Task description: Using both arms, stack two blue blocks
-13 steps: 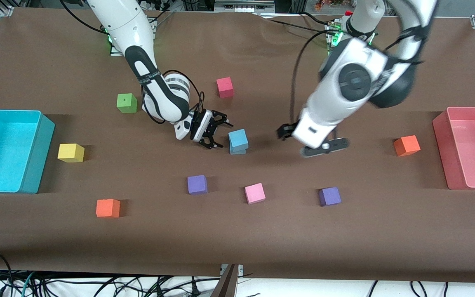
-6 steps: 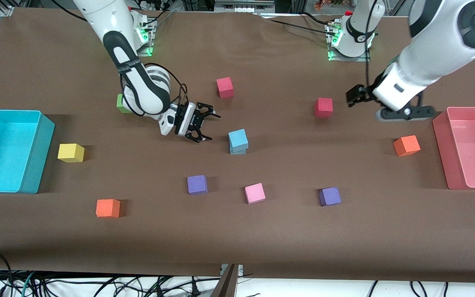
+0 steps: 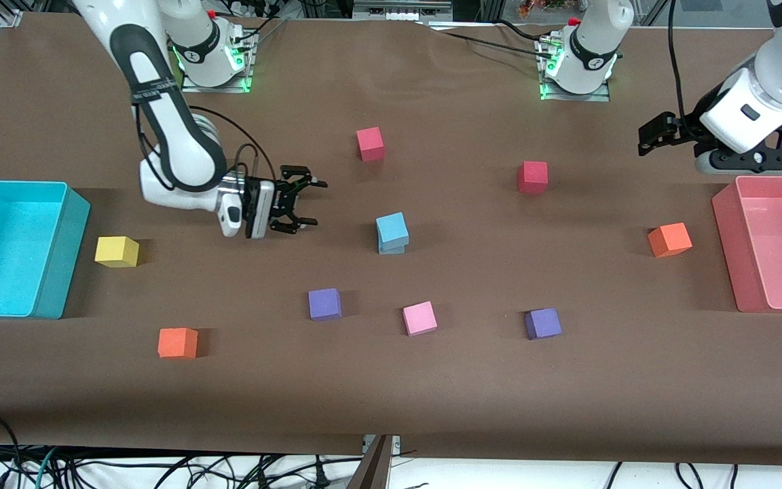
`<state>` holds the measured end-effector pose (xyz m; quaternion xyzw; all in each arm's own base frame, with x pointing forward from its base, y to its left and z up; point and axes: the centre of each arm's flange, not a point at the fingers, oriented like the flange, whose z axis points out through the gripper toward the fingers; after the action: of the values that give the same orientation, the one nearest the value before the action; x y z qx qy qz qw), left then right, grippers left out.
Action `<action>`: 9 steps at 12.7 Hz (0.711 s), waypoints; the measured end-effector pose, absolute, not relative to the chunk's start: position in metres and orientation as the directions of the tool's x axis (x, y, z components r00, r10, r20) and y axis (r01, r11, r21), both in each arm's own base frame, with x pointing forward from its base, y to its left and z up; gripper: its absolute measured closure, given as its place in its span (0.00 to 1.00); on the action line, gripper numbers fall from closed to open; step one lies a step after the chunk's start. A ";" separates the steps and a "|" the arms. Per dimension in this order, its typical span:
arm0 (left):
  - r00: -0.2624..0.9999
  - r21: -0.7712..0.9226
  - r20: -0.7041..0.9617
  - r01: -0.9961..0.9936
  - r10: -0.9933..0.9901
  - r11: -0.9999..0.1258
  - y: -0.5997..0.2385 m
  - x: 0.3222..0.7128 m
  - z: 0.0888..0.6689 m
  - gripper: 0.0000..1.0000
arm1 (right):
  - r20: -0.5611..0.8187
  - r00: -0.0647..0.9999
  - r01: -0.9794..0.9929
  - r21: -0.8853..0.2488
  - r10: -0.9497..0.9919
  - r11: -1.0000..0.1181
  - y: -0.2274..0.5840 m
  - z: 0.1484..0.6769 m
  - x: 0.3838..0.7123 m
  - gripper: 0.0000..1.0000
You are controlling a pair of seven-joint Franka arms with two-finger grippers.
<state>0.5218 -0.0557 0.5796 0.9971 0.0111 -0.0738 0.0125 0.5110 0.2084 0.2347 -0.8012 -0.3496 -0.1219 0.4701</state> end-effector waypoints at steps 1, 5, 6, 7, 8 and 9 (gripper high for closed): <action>0.989 0.024 -0.148 0.021 0.017 -1.000 -0.056 0.522 0.580 0.00 | 0.468 0.751 0.640 -0.689 0.466 -0.339 0.195 0.248 0.521 0.00; 0.989 0.024 -0.149 0.016 0.013 -1.000 -0.057 0.521 0.579 0.00 | 0.175 0.834 0.495 -0.655 0.523 -0.571 0.148 0.290 0.557 0.00; 0.989 0.024 -0.149 0.016 0.012 -1.000 -0.057 0.521 0.579 0.00 | 0.109 0.849 0.468 -0.612 0.517 -0.638 0.138 0.299 0.565 0.00; 0.989 0.024 -0.150 0.016 0.012 -1.000 -0.058 0.521 0.579 0.00 | 0.045 0.868 0.431 -0.561 0.494 -0.707 0.129 0.308 0.572 0.00; 0.989 0.024 -0.150 0.015 0.011 -1.000 -0.058 0.521 0.579 0.00 | -0.003 0.887 0.395 -0.512 0.461 -0.763 0.118 0.317 0.577 0.00; 0.989 0.023 -0.150 0.014 0.010 -1.000 -0.059 0.521 0.579 0.00 | -0.044 0.900 0.371 -0.447 0.434 -0.814 0.106 0.327 0.582 0.00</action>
<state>0.5213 -0.0586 0.5788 0.9971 0.0059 -0.0751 0.0122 0.5815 0.1061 0.3274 -0.9497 -0.2120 0.0722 0.2190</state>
